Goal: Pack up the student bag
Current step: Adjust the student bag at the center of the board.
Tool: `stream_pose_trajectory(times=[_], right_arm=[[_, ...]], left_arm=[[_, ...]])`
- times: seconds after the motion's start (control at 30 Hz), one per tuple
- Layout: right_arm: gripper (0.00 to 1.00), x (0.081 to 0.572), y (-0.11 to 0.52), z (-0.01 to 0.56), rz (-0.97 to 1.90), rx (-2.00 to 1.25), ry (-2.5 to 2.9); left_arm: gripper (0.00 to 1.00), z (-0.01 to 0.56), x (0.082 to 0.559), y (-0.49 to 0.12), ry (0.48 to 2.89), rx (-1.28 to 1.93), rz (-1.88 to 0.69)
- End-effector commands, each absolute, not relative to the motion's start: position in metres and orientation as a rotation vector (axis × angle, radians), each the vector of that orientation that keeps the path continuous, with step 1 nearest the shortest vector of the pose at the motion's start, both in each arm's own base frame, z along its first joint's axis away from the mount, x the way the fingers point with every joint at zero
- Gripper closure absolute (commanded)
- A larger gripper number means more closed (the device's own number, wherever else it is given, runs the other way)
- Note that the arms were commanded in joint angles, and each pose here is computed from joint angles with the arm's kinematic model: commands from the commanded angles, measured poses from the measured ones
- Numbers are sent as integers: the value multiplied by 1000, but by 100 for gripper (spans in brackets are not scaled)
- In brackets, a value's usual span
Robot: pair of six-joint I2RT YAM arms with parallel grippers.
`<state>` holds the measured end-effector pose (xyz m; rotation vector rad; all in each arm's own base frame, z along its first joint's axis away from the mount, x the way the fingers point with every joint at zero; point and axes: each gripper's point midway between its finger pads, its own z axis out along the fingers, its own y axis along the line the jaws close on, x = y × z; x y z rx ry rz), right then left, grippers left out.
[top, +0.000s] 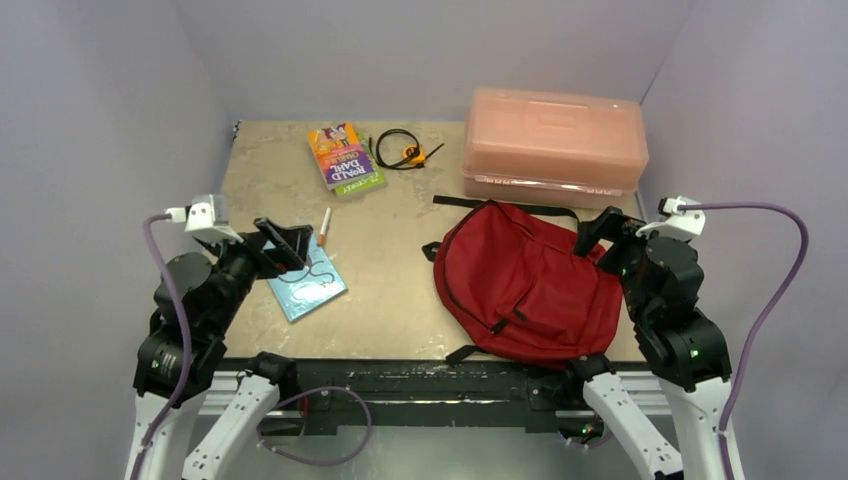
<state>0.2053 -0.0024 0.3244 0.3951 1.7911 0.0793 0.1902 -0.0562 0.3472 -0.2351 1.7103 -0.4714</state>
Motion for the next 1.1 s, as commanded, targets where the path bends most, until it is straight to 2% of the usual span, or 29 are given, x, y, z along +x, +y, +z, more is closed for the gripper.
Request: stream_pose_trajectory(times=[0.0,0.2,0.3,0.5,0.7,0.87,0.97,1.07], right_arm=[[1,217,14,310,145,392,1860],[1,223,46,301,299,271,1899],[1,223,57,299,350,210,1914],[1,223,76,293,434,125,1970],[1,219,95,285,532,51,1999],[1,217,111,277,616,-25,2042],[1,218,116,272,637,-47,2068],[1,219,120,265,646,-79,2101]], left_arm=[[0,339,214,-98,1763,-128,-642],[0,300,239,-168,1921,-60,-1005],[0,270,238,-213,2045,7,-1082],[0,207,217,-297,2246,186,-1091],[0,164,204,-338,2355,274,-1010],[1,129,217,-357,2453,265,-914],[8,120,228,-366,2472,253,-873],[25,112,237,-369,2480,241,-826]])
